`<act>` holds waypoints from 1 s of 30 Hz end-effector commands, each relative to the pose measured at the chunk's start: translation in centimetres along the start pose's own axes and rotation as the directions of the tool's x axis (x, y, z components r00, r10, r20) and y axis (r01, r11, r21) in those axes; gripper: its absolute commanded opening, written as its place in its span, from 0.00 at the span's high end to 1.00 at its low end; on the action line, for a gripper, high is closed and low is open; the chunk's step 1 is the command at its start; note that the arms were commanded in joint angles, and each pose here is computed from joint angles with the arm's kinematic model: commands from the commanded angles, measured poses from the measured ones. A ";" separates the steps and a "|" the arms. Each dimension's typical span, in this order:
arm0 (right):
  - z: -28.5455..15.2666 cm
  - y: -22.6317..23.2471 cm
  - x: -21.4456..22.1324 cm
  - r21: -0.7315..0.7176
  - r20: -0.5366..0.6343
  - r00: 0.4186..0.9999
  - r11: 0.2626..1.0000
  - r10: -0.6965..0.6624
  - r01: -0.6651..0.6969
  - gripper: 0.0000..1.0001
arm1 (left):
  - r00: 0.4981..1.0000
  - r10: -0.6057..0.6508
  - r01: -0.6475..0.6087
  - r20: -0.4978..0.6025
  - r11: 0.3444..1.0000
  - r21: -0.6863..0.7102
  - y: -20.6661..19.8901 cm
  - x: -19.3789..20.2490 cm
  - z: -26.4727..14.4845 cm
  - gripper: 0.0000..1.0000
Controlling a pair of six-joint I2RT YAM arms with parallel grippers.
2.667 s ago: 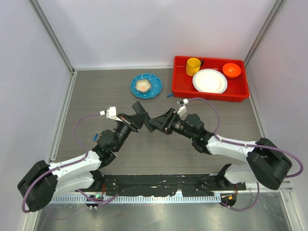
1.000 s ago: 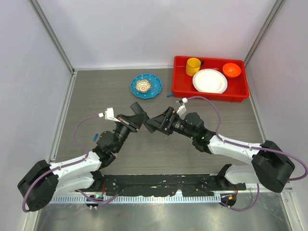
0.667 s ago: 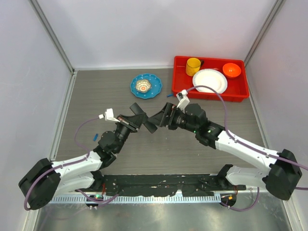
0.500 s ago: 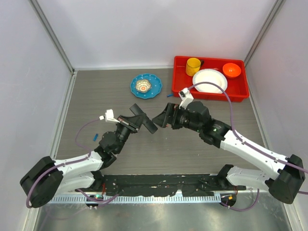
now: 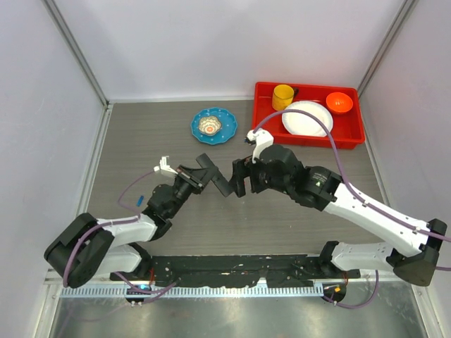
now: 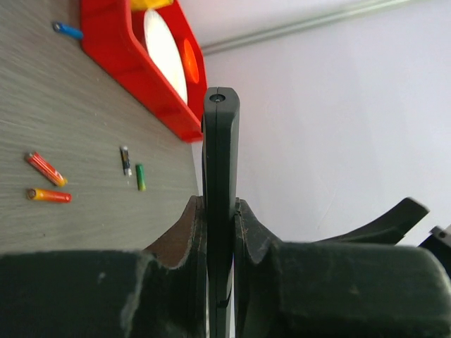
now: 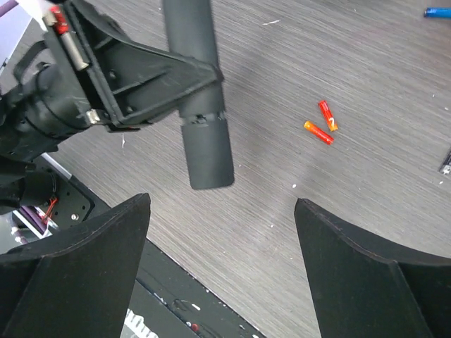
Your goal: Load the batteries into the remote control
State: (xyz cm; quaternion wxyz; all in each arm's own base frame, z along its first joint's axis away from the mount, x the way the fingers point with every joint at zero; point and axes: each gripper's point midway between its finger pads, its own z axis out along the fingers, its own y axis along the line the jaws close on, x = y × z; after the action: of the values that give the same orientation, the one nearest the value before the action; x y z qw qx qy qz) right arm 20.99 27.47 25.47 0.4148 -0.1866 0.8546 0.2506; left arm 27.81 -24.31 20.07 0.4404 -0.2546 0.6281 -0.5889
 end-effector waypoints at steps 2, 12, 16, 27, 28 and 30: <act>-0.3 0.2 0.5 0.037 -0.079 0.989 0.991 -0.123 0.126 0.14 | 0.995 -0.047 0.059 -0.084 0.986 0.153 -4.0 1.0 0.6 1.00; 1.8 1.0 3.0 0.040 -0.184 0.966 0.981 -0.182 0.192 0.15 | 0.993 -0.072 0.083 -0.092 0.988 0.127 -3.0 1.4 1.1 1.00; 2.6 0.6 3.4 0.076 -0.206 0.960 0.975 -0.192 0.211 0.17 | 0.993 -0.070 0.082 -0.092 0.988 0.128 -3.0 1.4 1.2 1.00; 4.3 1.5 3.9 0.074 -0.227 0.951 0.970 -0.209 0.231 0.22 | 0.995 -0.046 0.056 -0.093 0.992 0.114 -3.0 1.3 0.9 1.00; 4.5 1.6 4.1 0.074 -0.231 0.950 0.970 -0.211 0.233 0.23 | 0.995 -0.044 0.055 -0.092 0.992 0.115 -3.1 1.3 0.9 1.00; 4.7 1.7 4.1 0.069 -0.233 0.949 0.969 -0.215 0.236 0.24 | 0.995 -0.041 0.051 -0.092 0.993 0.109 -3.0 1.3 0.8 1.00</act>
State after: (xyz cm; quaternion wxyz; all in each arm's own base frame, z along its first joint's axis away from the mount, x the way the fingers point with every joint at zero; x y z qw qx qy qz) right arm 19.75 29.80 18.03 0.3204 -0.2913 0.8931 0.1220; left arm 27.22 -26.27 19.82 0.3937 -0.2350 0.6332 -0.6236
